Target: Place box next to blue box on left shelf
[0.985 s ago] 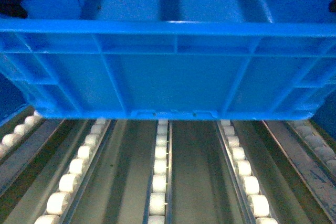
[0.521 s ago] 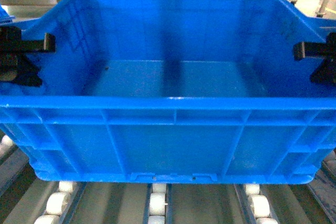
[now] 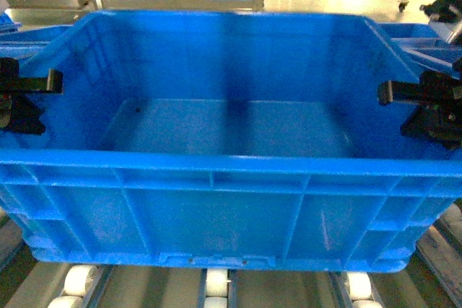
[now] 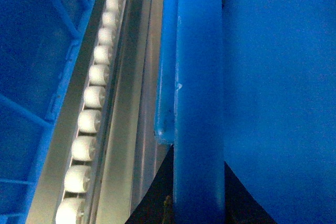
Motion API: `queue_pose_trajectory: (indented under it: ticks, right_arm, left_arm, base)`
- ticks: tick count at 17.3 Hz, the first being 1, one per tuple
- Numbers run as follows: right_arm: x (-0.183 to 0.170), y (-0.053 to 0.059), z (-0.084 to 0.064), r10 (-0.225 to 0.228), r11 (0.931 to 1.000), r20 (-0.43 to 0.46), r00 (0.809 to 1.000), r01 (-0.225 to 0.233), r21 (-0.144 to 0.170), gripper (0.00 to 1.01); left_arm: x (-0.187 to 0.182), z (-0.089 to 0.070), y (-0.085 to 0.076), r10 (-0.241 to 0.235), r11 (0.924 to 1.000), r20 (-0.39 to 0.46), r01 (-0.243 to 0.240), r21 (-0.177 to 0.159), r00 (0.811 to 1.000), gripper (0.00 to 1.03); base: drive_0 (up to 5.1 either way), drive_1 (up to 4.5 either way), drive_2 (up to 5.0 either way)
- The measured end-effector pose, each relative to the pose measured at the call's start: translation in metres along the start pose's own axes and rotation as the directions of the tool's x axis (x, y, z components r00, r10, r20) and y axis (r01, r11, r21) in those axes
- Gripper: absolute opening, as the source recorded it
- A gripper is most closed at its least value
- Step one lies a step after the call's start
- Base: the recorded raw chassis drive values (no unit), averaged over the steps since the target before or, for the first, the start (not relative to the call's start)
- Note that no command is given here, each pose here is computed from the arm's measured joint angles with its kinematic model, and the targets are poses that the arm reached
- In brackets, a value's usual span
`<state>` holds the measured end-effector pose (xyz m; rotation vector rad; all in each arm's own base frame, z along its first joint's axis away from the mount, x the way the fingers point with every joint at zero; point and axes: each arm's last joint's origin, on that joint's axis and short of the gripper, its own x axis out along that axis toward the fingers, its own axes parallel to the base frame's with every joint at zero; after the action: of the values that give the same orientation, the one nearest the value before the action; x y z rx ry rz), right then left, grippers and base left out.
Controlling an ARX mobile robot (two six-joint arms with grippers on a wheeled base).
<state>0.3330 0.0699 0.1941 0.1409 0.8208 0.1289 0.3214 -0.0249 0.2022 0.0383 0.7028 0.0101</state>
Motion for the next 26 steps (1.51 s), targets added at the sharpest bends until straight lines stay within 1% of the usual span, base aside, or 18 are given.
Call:
queue_pose_trajectory:
  ticks: [1, 3, 4, 5, 6, 7, 8, 10, 11, 12, 13, 14, 16, 22, 23, 24, 25, 26]
  right_arm:
    - [0.005, 0.0, -0.002, 0.011, 0.9999, -0.016, 1.0, -0.01, 0.007, 0.06]
    - [0.005, -0.001, -0.003, 0.006, 0.9999, -0.029, 1.0, -0.006, 0.012, 0.06]
    - [0.006, -0.001, -0.003, -0.009, 0.9999, -0.026, 1.0, 0.009, 0.012, 0.09]
    - [0.007, -0.001, -0.002, -0.01, 0.9999, -0.013, 1.0, 0.01, 0.014, 0.2]
    - [0.006, 0.003, 0.001, -0.019, 0.9998, 0.023, 1.0, 0.019, 0.004, 0.29]
    - [0.006, 0.004, 0.007, -0.028, 0.9996, 0.078, 0.997, 0.028, 0.004, 0.41]
    - [0.004, 0.005, 0.011, -0.027, 0.9996, 0.092, 0.995, 0.027, 0.003, 0.52]
    - [0.003, 0.005, 0.012, -0.026, 0.9997, 0.097, 0.995, 0.026, 0.002, 0.76]
    - [0.002, 0.005, 0.012, -0.025, 0.9997, 0.099, 0.995, 0.025, 0.003, 0.87]
    - [0.002, 0.005, 0.012, -0.026, 0.9997, 0.1, 0.995, 0.025, 0.003, 0.99]
    - [0.002, 0.005, 0.013, -0.025, 0.9997, 0.108, 0.994, 0.025, 0.004, 0.97]
    - [0.002, 0.005, 0.013, -0.026, 0.9997, 0.105, 0.994, 0.025, 0.004, 0.98]
    - [0.002, 0.005, 0.013, -0.026, 0.9997, 0.105, 0.994, 0.026, 0.004, 0.98]
    - [0.002, 0.005, 0.014, -0.026, 0.9997, 0.105, 0.994, 0.026, 0.004, 0.98]
    - [0.002, 0.006, 0.014, -0.025, 0.9997, 0.117, 0.993, 0.025, 0.002, 0.98]
    - [0.006, 0.004, 0.013, -0.044, 0.9984, 0.281, 0.959, 0.052, -0.021, 0.93]
    - [0.006, -0.001, 0.006, -0.08, 0.9939, 0.434, 0.897, 0.105, -0.034, 0.84]
    - [0.003, -0.006, -0.011, -0.089, 0.9898, 0.501, 0.861, 0.133, -0.052, 0.76]
  left_arm:
    - [0.004, -0.006, 0.0, 0.005, 1.0, -0.032, -0.005, 0.007, 0.999, 0.06]
    - [0.004, -0.005, 0.0, 0.005, 0.9999, -0.025, -0.005, 0.01, 1.0, 0.06]
    - [0.004, -0.005, 0.0, -0.001, 1.0, -0.022, 0.001, 0.004, 1.0, 0.07]
    - [0.006, -0.006, -0.001, 0.033, 0.9993, -0.024, -0.033, 0.017, 0.999, 0.18]
    - [0.007, -0.006, -0.004, 0.025, 0.9994, -0.029, -0.024, 0.024, 0.999, 0.27]
    - [0.007, -0.004, -0.006, -0.019, 0.9998, -0.006, 0.019, 0.008, 1.0, 0.39]
    - [0.006, 0.002, -0.009, -0.033, 0.9994, 0.054, 0.034, -0.005, 0.998, 0.5]
    - [0.003, 0.014, -0.012, -0.004, 0.9985, 0.177, 0.013, -0.053, 0.984, 0.73]
    - [0.002, 0.02, -0.012, 0.02, 0.9973, 0.233, -0.003, -0.074, 0.972, 0.84]
    - [-0.001, 0.026, -0.01, 0.061, 0.9945, 0.294, -0.033, -0.1, 0.954, 0.97]
    - [-0.003, 0.031, -0.009, 0.097, 0.9911, 0.345, -0.058, -0.12, 0.934, 0.98]
    - [-0.004, 0.034, -0.008, 0.117, 0.9892, 0.37, -0.075, -0.126, 0.922, 0.98]
    - [-0.005, 0.035, -0.007, 0.125, 0.989, 0.375, -0.085, -0.121, 0.918, 0.98]
    - [-0.005, 0.034, -0.007, 0.125, 0.9891, 0.374, -0.086, -0.12, 0.919, 0.98]
    - [-0.005, 0.034, -0.007, 0.125, 0.9891, 0.374, -0.086, -0.12, 0.919, 0.98]
    - [-0.005, 0.035, -0.007, 0.115, 0.9907, 0.406, -0.074, -0.114, 0.907, 0.97]
    - [-0.007, 0.031, -0.004, 0.056, 0.996, 0.522, -0.012, -0.088, 0.851, 0.88]
    - [-0.012, 0.021, -0.003, 0.019, 0.9976, 0.57, 0.022, -0.065, 0.821, 0.81]
  base:
    - [0.0, 0.0, 0.0]
    - [0.0, 0.0, 0.0]
    - [0.0, 0.0, 0.0]
    - [0.0, 0.0, 0.0]
    - [0.0, 0.0, 0.0]
    - [0.0, 0.0, 0.0]
    - [0.0, 0.0, 0.0]
    - [0.0, 0.0, 0.0]
    - [0.0, 0.0, 0.0]
    - [0.0, 0.0, 0.0]
    - [0.0, 0.0, 0.0]
    - [0.0, 0.0, 0.0]
    - [0.0, 0.0, 0.0]
    - [0.0, 0.0, 0.0]
    - [0.0, 0.0, 0.0]
    - [0.0, 0.0, 0.0]
    - [0.0, 0.0, 0.0]
    - [0.0, 0.0, 0.0]
